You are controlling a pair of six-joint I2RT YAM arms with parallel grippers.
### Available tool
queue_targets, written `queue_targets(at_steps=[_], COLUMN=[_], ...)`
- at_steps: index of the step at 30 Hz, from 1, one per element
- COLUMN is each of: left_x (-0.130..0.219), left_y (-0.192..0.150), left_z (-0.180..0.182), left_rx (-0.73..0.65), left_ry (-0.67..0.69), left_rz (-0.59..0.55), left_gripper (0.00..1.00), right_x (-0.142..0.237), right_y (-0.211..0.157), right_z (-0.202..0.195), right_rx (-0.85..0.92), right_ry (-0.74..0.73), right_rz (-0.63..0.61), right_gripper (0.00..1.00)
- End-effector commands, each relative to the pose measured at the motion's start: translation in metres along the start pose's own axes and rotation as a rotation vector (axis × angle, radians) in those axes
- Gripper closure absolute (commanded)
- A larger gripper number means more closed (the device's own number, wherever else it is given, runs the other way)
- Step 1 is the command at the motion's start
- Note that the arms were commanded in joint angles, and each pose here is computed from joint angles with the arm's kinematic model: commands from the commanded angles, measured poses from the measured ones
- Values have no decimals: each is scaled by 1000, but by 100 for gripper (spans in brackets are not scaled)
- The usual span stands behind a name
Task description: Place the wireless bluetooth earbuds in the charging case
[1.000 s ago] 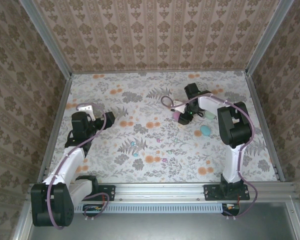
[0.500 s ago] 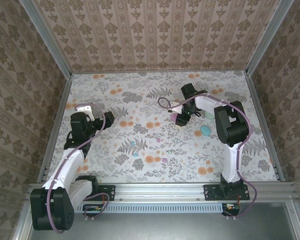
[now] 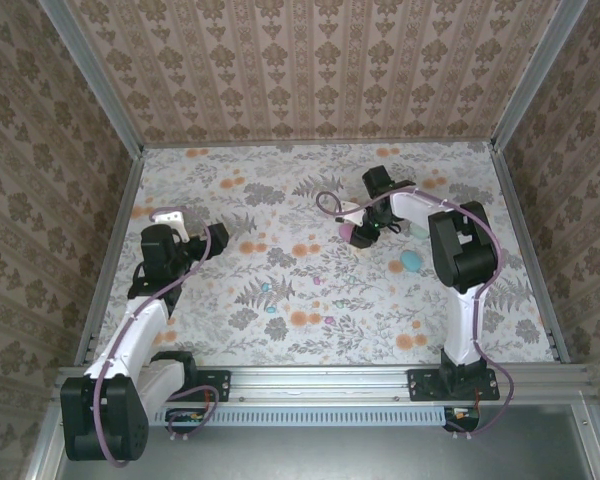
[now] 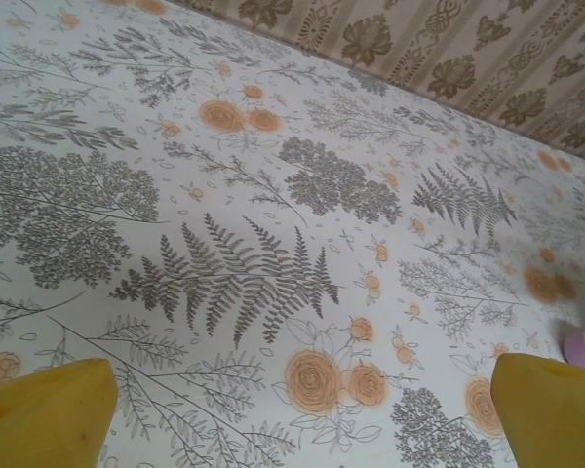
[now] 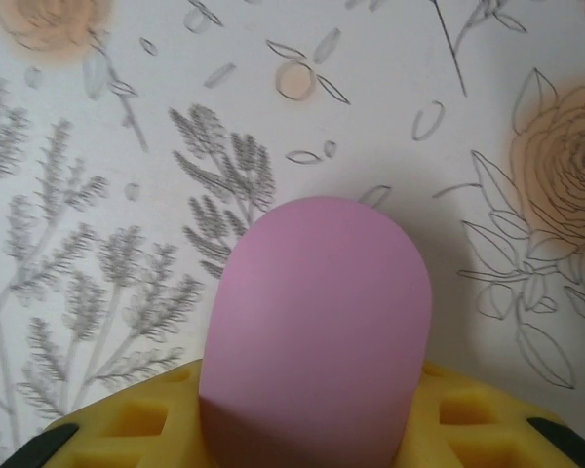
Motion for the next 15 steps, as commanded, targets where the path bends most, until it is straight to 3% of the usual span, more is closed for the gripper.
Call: queue_targets(at_steps=[1,6,15], left_x=[-1,-10,-20], left_y=[8,7,-4], left_z=[-27,-83,-184], left_rx=[36,69,42], left_ry=[-125,-314,-552], left_rz=[15,114,265], left_gripper=[3,7,6], right_x=[41,89,132], right_y=[49,96,130], right_z=[8,28,53], right_rx=[39,103,209], right_ry=[-41,-88,-195], right_rz=[-227,-494,-658], right_gripper=[63,64,64])
Point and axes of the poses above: each hand's point on the last joint's axis, 136 mm out from that joint toward the fingers, its own x axis back along the fingers, its own z axis along the line the jaws close on, y = z × x, the point moved 3 cm from there along x, back along the fingers, and after that the axes turned 12 degrees about x, right-handed, at the moved point
